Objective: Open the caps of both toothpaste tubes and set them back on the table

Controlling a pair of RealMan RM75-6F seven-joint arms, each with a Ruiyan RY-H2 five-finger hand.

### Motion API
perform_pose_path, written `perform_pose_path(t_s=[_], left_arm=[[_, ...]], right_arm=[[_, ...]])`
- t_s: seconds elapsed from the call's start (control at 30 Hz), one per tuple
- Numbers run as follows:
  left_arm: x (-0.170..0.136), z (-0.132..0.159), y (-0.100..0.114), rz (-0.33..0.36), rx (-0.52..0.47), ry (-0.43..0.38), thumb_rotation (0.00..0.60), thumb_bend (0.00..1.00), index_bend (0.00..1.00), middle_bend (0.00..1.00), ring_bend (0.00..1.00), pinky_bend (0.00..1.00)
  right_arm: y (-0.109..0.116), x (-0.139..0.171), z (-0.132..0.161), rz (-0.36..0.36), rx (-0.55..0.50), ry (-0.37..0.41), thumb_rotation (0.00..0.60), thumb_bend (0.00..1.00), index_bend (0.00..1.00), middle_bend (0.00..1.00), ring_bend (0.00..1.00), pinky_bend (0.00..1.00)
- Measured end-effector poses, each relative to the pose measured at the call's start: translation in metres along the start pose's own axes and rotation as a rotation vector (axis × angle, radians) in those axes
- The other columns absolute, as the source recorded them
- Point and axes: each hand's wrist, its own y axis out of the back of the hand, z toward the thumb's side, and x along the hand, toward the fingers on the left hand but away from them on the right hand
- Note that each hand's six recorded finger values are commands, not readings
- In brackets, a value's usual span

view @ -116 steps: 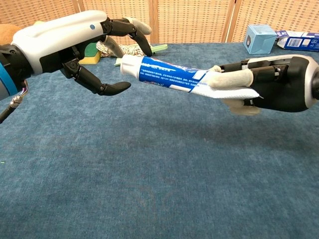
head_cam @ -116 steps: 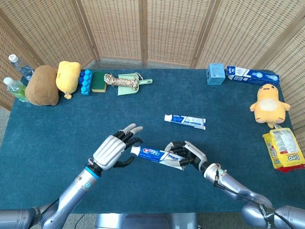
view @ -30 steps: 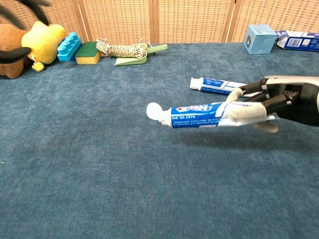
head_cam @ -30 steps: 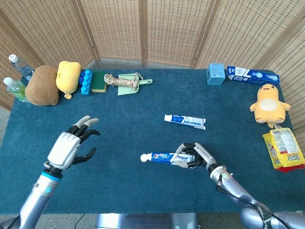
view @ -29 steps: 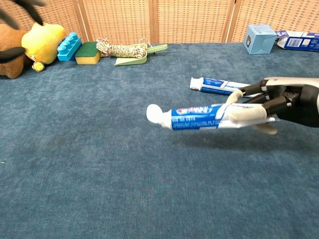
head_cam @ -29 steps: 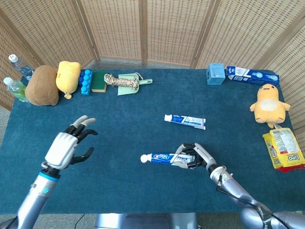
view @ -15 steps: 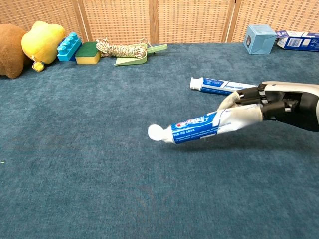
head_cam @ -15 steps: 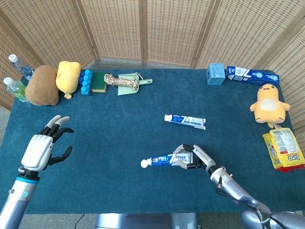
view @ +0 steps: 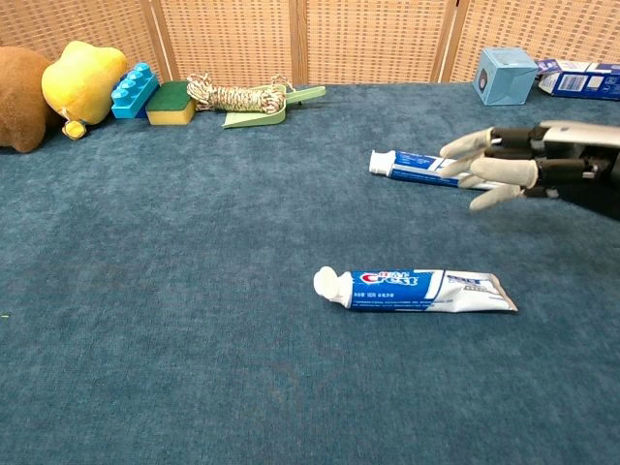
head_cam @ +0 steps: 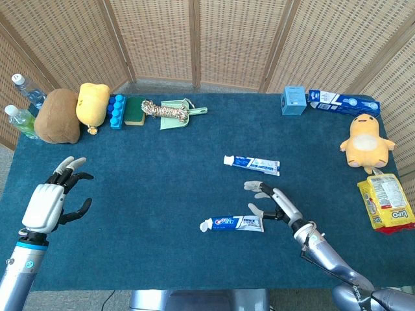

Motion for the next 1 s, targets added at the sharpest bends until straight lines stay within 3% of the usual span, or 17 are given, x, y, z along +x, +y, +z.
perform_pose_path(t_s=[0.13,0.37,0.63,1.0], left_arm=[[-0.004,-0.004,0.002,0.001,0.014,0.013,0.6,0.33,0.31,0.14,0.06,0.26],[-0.013,-0.015,0.005,0.0,0.021,0.053,0.6,0.34,0.31,0.14,0.06,0.26],[-0.022,-0.027,0.003,-0.014,0.024,0.091,0.6,0.33,0.3,0.13,0.06,0.26],[-0.022,-0.032,-0.002,-0.03,0.022,0.099,0.6,0.33,0.31,0.12,0.06,0.25]], right_arm=[[0.012,-0.001,0.007,-0.051,0.099,0.025,0.57,0.36,0.27,0.25,0.15,0.22],[0.033,-0.011,0.019,-0.13,0.362,0.041,0.6,0.36,0.29,0.26,0.15,0.23],[0.051,-0.045,0.028,-0.203,0.661,0.004,0.6,0.38,0.22,0.19,0.07,0.21],[0.051,-0.09,0.026,-0.194,0.79,-0.119,0.556,0.37,0.2,0.15,0.03,0.21]])
